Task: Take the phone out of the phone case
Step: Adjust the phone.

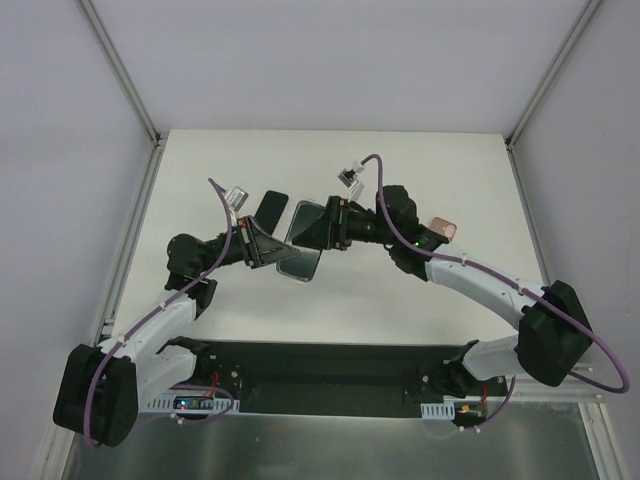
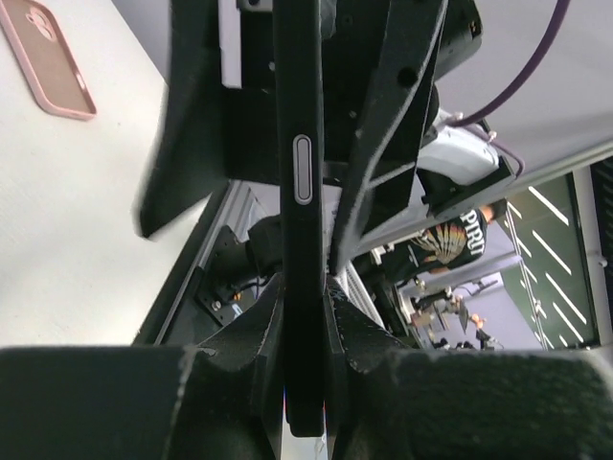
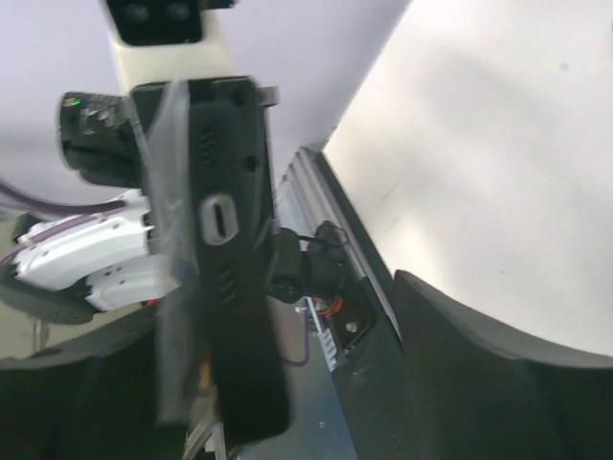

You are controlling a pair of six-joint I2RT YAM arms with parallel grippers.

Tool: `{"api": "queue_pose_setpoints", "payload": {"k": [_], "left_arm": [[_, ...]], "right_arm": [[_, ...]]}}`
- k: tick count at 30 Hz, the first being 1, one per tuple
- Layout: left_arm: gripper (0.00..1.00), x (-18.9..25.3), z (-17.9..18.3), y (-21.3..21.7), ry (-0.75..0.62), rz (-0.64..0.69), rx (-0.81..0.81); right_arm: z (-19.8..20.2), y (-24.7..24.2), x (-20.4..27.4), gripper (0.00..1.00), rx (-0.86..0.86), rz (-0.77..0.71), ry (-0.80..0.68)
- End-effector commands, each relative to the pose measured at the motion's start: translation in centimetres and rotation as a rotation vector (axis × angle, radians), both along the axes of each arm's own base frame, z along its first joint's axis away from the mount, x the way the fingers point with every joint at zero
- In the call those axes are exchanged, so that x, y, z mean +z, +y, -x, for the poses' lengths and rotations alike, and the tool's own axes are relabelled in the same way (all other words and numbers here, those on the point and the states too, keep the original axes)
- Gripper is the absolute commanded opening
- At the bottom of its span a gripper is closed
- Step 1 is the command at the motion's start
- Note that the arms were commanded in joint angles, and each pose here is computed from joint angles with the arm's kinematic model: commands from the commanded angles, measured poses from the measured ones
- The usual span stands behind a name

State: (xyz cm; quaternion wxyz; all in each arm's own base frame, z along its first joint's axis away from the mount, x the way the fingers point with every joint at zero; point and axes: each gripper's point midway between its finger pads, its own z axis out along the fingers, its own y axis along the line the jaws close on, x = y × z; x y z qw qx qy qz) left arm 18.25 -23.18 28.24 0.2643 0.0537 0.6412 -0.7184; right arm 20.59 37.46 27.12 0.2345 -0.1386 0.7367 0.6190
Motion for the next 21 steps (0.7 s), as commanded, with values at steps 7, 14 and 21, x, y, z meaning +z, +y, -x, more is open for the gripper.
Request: {"api": "queue_pose_setpoints", "payload": {"k": [7,14,21], "left_arm": [[0.00,1.4,1.8,0.0,-0.117,0.014,-0.036],[0.00,0.5,1.6,0.0,-0.091,0.006,-0.029],[0.00,-1.6,1.6,-0.1,-0.036,-0.020,-0.038]], "right_arm": [[-2.0,-3.1,1.2,0.89,-0.178,0.180,-0.134],[-2.8,-5.3,0.7,0.95,-0.259,0.252,-0.140],[-4.1,-8.9,-0.3,0.97,-0.396,0.400,-0.121]]}}
